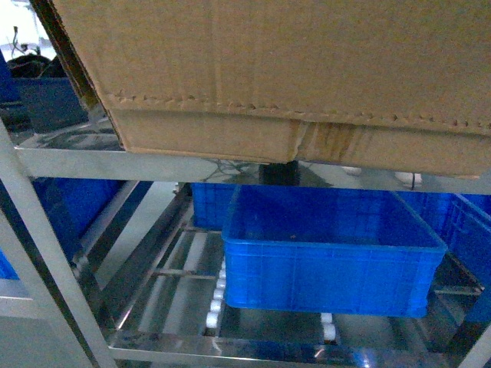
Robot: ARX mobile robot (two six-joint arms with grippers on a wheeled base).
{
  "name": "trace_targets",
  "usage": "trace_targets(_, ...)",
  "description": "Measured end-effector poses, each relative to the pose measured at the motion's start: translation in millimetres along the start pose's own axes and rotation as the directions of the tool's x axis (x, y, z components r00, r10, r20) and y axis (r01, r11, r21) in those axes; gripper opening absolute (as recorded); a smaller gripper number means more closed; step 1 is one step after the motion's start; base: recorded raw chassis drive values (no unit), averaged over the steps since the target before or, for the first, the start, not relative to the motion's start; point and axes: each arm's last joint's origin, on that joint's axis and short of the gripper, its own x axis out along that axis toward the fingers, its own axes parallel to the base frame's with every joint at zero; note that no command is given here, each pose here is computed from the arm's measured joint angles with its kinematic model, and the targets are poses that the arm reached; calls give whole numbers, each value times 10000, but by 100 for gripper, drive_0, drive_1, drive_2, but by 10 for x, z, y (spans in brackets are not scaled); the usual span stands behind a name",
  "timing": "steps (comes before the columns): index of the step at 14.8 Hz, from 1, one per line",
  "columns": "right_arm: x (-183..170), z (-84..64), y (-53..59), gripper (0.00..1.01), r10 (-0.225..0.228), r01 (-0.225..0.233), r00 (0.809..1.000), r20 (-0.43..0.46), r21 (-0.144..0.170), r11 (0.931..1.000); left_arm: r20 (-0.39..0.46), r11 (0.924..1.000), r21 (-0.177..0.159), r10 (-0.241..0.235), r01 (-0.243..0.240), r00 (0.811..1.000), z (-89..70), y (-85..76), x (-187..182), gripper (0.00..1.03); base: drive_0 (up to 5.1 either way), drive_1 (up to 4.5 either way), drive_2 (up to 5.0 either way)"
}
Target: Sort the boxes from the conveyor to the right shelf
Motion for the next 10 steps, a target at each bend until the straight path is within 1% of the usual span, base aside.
trace_targets(1, 147, -4, -3, 3, 40, -38, 9996, -285, 78, 10000, -300, 10000, 28, -29, 30, 9995, 32, 8, 121, 2, 0, 0, 0)
trace_targets(2, 294, 20, -24, 3, -26, 33, 9990, -436, 154, 9999, -443, 9999, 116, 12, -7, 9990, 75, 31, 247, 2, 0, 0, 0)
trace_targets(3, 421, 58, -35, 3, -19, 29, 9991, -416, 252, 9997, -409, 9999, 165, 56, -49, 9991, 120, 58, 361, 2, 0, 0, 0)
trace_targets(5, 683, 204, -47, 3, 61, -46, 9992, -390, 373, 9993, -411, 9999, 160, -11, 17, 9992, 271, 136, 592, 2, 0, 0, 0)
trace_targets(6, 785, 250, -48, 3, 191, -180, 9994, -290, 369, 9992, -393, 9999, 139, 31, -25, 9992, 330, 167, 686, 2, 0, 0, 0)
trace_targets(7, 872, 264, -49, 3, 250, -241, 9994, -242, 368, 9990, -430, 9999, 104, 34, -30, 9991, 355, 193, 775, 2, 0, 0, 0)
trace_targets(8, 1003, 228, -49, 3, 260, -254, 9994, -215, 293, 9992, -455, 9999, 109, 62, -57, 9989, 359, 205, 914, 2, 0, 0, 0)
trace_targets(10, 1144, 199, -55, 3, 161, -159, 9998, -116, 167, 9997, -368, 9999, 124, 49, -45, 9993, 360, 215, 1096, 2, 0, 0, 0)
